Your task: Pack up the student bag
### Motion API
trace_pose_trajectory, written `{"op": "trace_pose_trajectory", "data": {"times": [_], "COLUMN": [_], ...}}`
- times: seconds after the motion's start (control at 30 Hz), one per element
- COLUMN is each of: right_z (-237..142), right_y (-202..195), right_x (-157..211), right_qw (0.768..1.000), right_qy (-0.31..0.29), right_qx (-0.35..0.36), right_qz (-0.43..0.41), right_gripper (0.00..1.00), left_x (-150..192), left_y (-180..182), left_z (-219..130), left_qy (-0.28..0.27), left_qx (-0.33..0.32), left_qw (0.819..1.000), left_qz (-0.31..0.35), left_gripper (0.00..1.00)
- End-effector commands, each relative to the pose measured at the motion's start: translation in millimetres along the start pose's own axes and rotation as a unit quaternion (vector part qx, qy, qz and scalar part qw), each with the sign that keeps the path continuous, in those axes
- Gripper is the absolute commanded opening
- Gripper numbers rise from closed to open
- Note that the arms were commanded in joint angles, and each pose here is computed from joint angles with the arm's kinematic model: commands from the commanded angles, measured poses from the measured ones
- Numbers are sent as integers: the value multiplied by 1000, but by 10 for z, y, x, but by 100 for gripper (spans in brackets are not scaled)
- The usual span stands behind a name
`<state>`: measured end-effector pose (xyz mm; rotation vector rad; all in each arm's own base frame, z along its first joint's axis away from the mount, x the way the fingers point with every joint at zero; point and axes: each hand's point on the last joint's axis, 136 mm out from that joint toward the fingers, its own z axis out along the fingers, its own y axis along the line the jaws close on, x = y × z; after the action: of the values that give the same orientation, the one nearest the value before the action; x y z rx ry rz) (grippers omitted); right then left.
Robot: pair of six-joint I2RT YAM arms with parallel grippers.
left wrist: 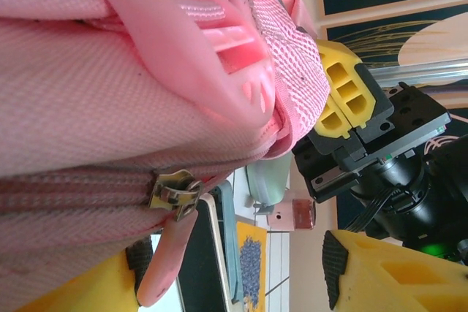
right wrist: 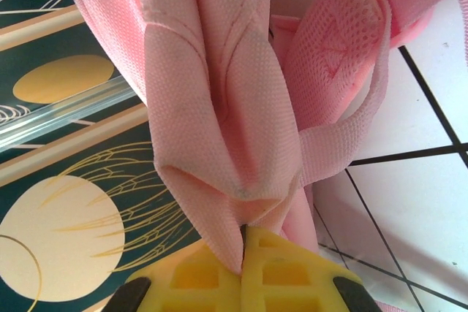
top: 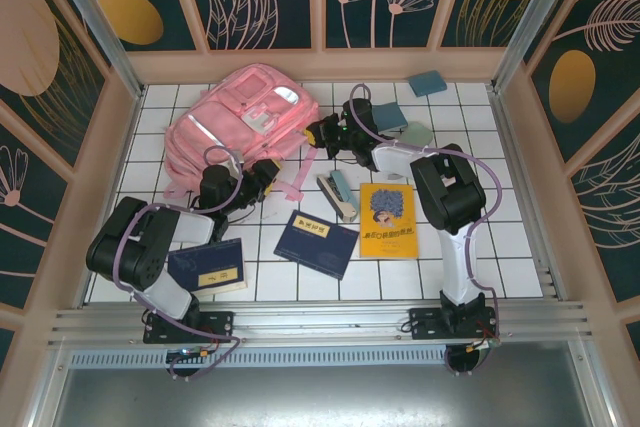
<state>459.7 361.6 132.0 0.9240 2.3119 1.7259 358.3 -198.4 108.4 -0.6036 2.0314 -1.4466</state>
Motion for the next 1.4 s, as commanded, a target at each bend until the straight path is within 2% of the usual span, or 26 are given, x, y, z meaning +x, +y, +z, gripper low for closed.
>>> {"op": "trace_pose_trajectory", "data": {"times": [0.0,0.2,0.53,0.83,1.37], "right_z": [-115,-122,-125,-122,-185], "right_y": [469,455,417,359,112], "right_x": [386,388,347,238,-255], "right_qw": [996,996,997,997,995], "right_qy": [57,56,50,41,9], "right_qx": [-62,-60,-59,-50,23], "right_qz": [-33,-33,-32,-36,-95], "right_gripper": [0,0,0,0,0], "left_x": [3,-23,22,103,282], "left_y": [-57,-64,-7,-6,89], "left_z": [16,27,-22,-67,-220], "left_qy": [2,-4,-3,12,67], "left_qx": [20,25,22,23,-44], "left_qw": [1000,1000,1000,999,992], "left_qz": [5,5,4,18,97], "left_gripper": [64,58,33,0,0]}}
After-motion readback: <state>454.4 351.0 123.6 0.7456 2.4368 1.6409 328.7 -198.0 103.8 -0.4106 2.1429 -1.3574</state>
